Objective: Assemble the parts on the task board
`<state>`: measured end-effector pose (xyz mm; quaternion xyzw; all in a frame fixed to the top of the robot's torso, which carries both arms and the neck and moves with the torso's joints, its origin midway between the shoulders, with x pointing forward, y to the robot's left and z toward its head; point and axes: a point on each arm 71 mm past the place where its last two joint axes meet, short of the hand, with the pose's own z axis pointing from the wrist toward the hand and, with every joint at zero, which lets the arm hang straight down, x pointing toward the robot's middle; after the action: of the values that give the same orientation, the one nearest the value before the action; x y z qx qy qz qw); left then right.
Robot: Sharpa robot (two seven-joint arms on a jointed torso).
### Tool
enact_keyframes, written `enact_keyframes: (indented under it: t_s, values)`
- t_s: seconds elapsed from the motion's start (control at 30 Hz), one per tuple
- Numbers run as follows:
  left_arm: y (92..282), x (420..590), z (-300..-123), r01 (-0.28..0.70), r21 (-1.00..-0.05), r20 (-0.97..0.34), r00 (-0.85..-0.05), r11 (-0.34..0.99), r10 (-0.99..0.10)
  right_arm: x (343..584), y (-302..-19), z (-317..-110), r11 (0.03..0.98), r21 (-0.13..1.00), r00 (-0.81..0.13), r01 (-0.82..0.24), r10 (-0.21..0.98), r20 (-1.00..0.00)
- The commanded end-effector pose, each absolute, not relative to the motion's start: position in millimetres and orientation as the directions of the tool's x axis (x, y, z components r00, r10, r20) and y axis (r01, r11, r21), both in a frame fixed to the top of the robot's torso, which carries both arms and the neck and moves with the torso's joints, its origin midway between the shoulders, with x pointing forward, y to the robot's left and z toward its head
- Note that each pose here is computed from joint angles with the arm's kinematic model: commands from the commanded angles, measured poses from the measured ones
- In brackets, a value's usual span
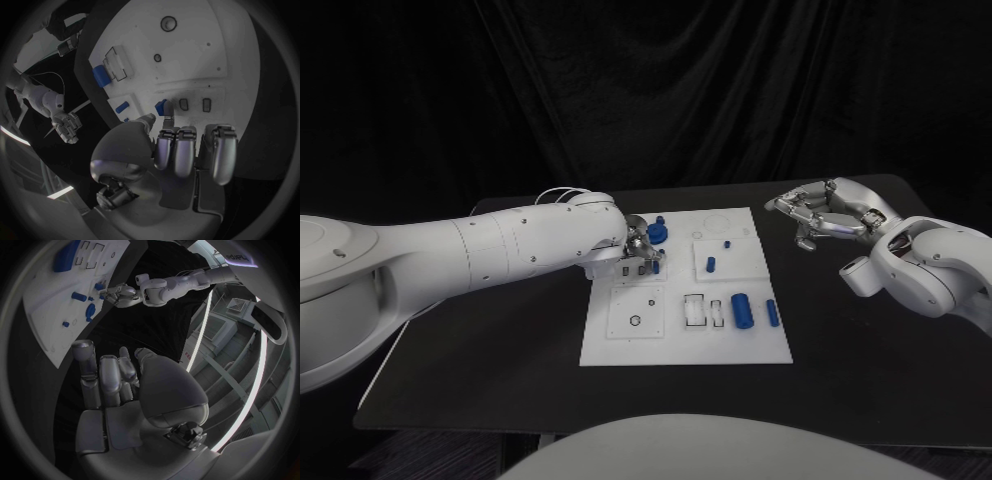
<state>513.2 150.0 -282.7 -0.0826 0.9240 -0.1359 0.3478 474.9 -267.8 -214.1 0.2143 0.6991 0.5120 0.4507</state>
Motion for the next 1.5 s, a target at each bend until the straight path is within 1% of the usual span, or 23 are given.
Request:
enact_keyframes:
  t_s: [0.03, 0.83, 1.23, 1.5]
  values:
    - [147.4, 512.1, -284.2, -0.041, -0.315, -0.611, -0.756, 0.948, -0.235, 474.6, -267.9, -216.6, 0.385, 0.911, -0.514, -0.145, 0.758, -0.402]
    - [146.4, 510.4, -287.7, -0.038, -0.307, -0.598, -0.77, 0.951, -0.224, 474.9, -267.8, -218.7, 0.389, 0.912, -0.525, -0.131, 0.753, -0.397]
    - [146.6, 510.6, -287.6, -0.032, -0.318, -0.599, -0.768, 0.948, -0.227, 474.4, -268.0, -219.5, 0.392, 0.912, -0.53, -0.121, 0.751, -0.394]
    - [150.6, 510.7, -288.0, -0.039, -0.314, -0.599, -0.767, 0.949, -0.23, 473.9, -268.3, -220.0, 0.394, 0.912, -0.535, -0.115, 0.749, -0.391]
